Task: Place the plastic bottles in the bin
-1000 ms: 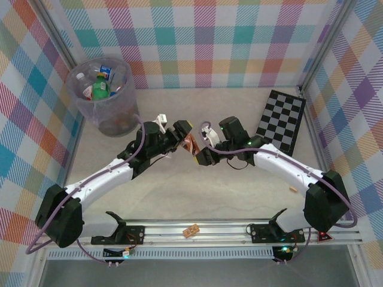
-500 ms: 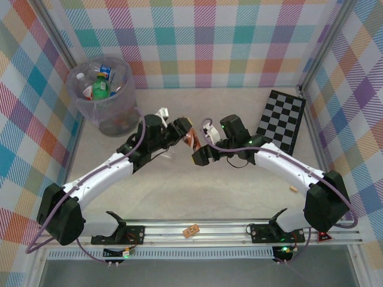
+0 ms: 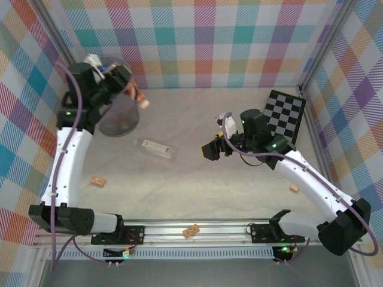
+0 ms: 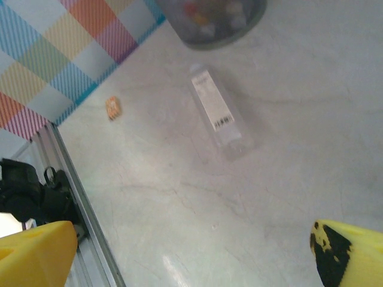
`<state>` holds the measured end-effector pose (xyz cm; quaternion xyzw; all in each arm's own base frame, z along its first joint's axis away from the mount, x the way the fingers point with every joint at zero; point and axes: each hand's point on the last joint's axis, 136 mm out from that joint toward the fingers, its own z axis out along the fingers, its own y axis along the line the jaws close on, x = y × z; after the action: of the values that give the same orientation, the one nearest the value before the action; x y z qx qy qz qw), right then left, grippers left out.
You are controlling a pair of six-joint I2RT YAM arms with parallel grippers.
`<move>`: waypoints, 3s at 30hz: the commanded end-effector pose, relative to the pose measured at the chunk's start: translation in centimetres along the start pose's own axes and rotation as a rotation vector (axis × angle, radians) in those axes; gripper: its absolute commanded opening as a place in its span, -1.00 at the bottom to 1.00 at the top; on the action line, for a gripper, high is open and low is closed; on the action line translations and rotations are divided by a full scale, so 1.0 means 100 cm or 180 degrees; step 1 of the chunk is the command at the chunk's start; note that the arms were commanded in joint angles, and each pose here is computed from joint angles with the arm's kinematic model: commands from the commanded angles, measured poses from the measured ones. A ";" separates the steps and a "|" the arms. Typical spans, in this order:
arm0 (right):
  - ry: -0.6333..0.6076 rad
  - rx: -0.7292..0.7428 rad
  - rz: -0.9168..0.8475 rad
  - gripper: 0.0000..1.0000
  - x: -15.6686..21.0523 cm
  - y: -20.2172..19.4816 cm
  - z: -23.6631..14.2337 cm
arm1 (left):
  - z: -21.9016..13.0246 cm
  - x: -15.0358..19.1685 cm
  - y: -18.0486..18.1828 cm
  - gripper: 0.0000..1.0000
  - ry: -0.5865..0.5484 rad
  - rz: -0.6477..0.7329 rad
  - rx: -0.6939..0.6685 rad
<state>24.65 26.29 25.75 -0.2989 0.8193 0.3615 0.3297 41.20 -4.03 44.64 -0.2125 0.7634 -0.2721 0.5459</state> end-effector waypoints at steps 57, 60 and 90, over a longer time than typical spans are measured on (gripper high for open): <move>0.1135 0.0189 0.0601 0.99 0.113 -0.042 0.059 | 0.099 -0.090 0.211 0.08 0.0403 0.0448 -0.1477; 0.1139 0.0218 0.0581 0.99 0.114 -0.043 0.057 | 0.107 -0.069 0.217 -0.04 0.0572 0.0499 -0.1534; 0.0598 0.0087 -0.0202 0.99 0.062 -0.019 0.061 | 0.043 -0.105 0.164 0.77 0.0123 0.1019 -0.1868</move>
<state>23.08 26.82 15.29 -0.3171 0.8686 0.3090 0.2226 51.24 13.95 35.21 -0.2360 0.8648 0.0115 0.4430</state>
